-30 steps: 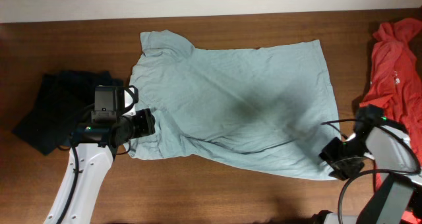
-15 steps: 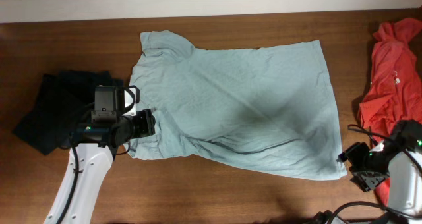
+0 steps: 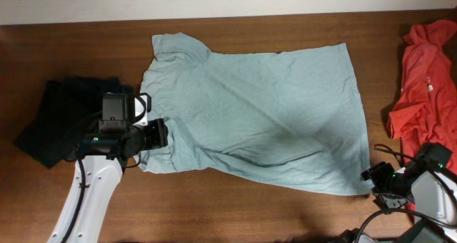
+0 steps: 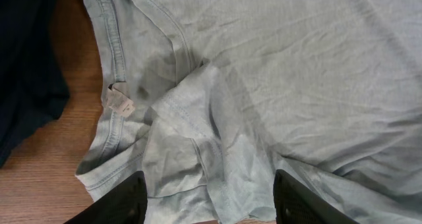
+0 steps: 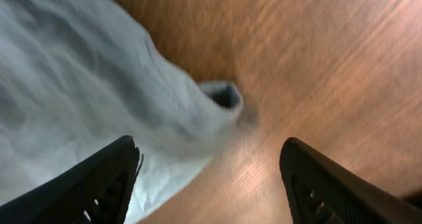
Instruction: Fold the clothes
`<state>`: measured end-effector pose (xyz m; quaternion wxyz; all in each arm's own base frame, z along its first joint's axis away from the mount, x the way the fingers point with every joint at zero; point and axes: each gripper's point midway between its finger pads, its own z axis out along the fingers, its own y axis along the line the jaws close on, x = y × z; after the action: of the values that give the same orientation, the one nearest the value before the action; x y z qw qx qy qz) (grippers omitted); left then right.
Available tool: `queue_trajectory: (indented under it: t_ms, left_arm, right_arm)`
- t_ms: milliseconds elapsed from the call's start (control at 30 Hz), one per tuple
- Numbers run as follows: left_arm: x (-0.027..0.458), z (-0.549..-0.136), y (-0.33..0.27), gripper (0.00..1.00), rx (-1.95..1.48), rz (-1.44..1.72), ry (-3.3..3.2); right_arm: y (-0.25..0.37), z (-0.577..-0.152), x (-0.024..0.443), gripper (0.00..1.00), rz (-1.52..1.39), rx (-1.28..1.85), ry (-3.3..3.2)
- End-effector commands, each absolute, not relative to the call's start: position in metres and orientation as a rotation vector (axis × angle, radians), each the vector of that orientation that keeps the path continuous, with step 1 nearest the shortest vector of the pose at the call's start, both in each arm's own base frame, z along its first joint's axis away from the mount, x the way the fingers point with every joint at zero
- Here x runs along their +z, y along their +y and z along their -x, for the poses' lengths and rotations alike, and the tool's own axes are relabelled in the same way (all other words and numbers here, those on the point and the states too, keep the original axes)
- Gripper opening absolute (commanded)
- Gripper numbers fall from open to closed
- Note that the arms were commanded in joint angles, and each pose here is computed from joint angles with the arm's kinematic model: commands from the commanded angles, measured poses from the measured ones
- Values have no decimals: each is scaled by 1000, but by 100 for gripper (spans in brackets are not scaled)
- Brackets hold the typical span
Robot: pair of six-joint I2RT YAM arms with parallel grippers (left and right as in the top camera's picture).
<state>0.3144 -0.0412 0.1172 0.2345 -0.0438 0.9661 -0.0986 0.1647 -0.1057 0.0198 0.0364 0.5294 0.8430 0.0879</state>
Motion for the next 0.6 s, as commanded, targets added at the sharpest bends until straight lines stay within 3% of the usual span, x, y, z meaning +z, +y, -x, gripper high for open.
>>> queue_trajectory:
  t_ms: [0, 467, 567]
  left_arm:
    - [122, -319, -45, 61, -285, 88, 2640]
    - [122, -319, -45, 62, -285, 88, 2640]
    - [121, -319, -45, 61, -285, 88, 2641]
  right_arm:
    - [-105, -157, 8, 72, -1657, 247, 2582]
    - [-105, -159, -6, 70, -1696, 243, 2515]
    - [-104, -157, -12, 66, -1726, 244, 2488]
